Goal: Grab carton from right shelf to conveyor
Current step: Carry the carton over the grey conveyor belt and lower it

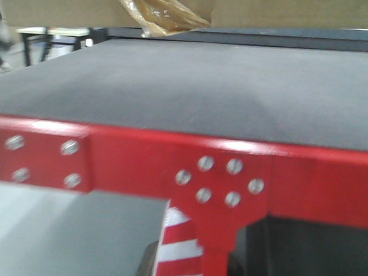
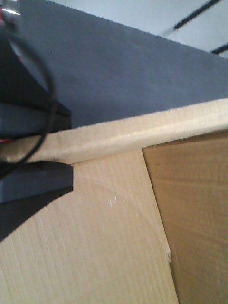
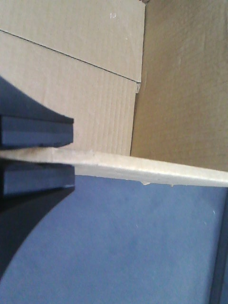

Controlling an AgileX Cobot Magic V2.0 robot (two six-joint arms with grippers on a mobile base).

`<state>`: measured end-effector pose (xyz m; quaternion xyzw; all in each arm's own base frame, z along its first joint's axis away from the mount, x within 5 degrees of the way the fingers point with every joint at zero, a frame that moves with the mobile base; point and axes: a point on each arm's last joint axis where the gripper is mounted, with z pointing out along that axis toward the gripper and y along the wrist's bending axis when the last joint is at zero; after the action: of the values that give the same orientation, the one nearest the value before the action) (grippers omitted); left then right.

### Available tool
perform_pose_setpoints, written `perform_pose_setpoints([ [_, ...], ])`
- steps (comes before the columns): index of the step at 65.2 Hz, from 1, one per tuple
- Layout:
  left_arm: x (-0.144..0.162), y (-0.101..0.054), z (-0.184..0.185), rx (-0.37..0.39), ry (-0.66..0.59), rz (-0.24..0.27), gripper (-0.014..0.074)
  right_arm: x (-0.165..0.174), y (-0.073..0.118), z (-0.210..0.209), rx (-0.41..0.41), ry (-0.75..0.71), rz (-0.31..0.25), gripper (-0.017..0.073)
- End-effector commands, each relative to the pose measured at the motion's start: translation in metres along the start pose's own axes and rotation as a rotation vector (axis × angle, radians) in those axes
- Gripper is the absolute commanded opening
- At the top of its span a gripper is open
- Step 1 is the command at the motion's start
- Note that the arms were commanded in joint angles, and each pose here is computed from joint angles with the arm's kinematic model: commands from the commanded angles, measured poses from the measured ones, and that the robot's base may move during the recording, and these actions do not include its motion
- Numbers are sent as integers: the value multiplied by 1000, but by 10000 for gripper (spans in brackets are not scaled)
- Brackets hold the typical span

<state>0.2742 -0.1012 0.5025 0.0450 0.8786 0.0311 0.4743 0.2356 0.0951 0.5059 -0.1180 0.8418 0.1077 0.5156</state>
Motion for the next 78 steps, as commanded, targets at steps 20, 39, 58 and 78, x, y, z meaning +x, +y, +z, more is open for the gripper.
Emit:
perform_pose_setpoints([
  [20, -4, 9, -8, -62, -41, 28, -17, -6, -3, -8, 29, -65, -33, -70],
  [39, -4, 9, -8, -62, -41, 28, -17, -6, -3, -8, 29, -65, -33, -70],
  [58, -4, 9, -8, -62, -41, 28, -17, -6, -3, -7, 29, -63, -33, -70],
  [78, -4, 9, -8, -62, -41, 28, -17, -6, -3, -7, 29, -63, -33, -70],
])
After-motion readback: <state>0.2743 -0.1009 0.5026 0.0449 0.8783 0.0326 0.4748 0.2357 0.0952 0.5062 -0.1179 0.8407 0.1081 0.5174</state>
